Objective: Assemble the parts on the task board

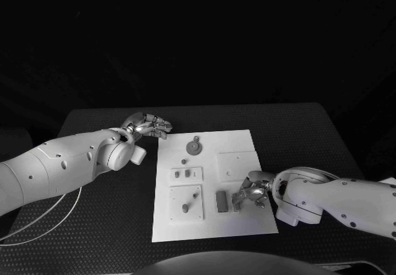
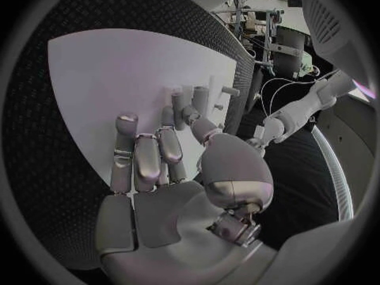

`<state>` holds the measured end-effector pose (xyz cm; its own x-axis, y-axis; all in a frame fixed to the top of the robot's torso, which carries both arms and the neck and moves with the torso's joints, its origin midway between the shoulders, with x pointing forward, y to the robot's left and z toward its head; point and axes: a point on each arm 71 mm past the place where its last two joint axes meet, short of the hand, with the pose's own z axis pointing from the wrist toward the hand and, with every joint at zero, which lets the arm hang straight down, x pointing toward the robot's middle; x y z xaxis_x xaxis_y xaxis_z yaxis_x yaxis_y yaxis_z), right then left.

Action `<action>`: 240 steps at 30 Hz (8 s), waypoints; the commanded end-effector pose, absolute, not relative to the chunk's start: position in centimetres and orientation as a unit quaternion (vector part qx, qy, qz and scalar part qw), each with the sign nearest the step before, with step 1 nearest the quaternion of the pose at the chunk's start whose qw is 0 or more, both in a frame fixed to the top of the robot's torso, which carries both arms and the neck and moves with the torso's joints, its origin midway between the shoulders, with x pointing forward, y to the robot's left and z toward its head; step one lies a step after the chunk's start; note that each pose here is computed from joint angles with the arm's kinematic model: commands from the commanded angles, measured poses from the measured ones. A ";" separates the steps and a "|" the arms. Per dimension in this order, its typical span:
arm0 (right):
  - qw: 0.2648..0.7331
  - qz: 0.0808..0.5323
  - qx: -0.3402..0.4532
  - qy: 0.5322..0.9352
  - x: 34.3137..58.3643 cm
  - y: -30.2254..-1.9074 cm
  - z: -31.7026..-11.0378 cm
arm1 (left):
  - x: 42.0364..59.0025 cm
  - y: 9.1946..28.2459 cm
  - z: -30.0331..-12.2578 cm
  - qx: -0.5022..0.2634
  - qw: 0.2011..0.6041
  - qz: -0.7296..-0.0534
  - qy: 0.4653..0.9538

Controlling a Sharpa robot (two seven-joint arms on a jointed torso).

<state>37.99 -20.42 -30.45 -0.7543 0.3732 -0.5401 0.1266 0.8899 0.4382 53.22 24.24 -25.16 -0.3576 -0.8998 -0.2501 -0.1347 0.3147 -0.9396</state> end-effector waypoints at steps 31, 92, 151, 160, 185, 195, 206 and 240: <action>0.305 0.192 0.116 0.926 37.7 -20.0 -30.8 | 53.2 24.1 -25.1 -0.372 0.420 -0.456 0.690; 0.319 0.205 0.105 0.919 38.0 -20.2 -30.6 | 53.2 24.1 -25.1 -0.373 0.419 -0.455 0.692; 0.376 0.202 0.100 0.899 40.2 -20.7 -31.3 | 53.2 24.1 -25.1 -0.373 0.420 -0.456 0.690; 0.409 0.233 0.131 0.873 41.5 -22.2 -30.5 | 53.2 24.4 -25.1 -0.384 0.420 -0.455 0.685; 0.497 0.444 0.342 0.662 56.9 -27.2 -24.8 | 56.8 25.2 -22.9 -0.406 0.450 -0.460 0.649; 0.473 0.481 0.368 0.640 57.6 -26.7 -24.8 | 57.9 24.9 -22.6 -0.422 0.445 -0.474 0.632; 0.491 0.463 0.374 0.636 57.1 -26.3 -24.9 | 57.2 24.5 -23.2 -0.425 0.456 -0.463 0.629; 0.493 0.507 0.498 0.502 46.2 -19.2 -22.4 | 46.2 19.2 -22.4 -0.498 0.493 -0.507 0.502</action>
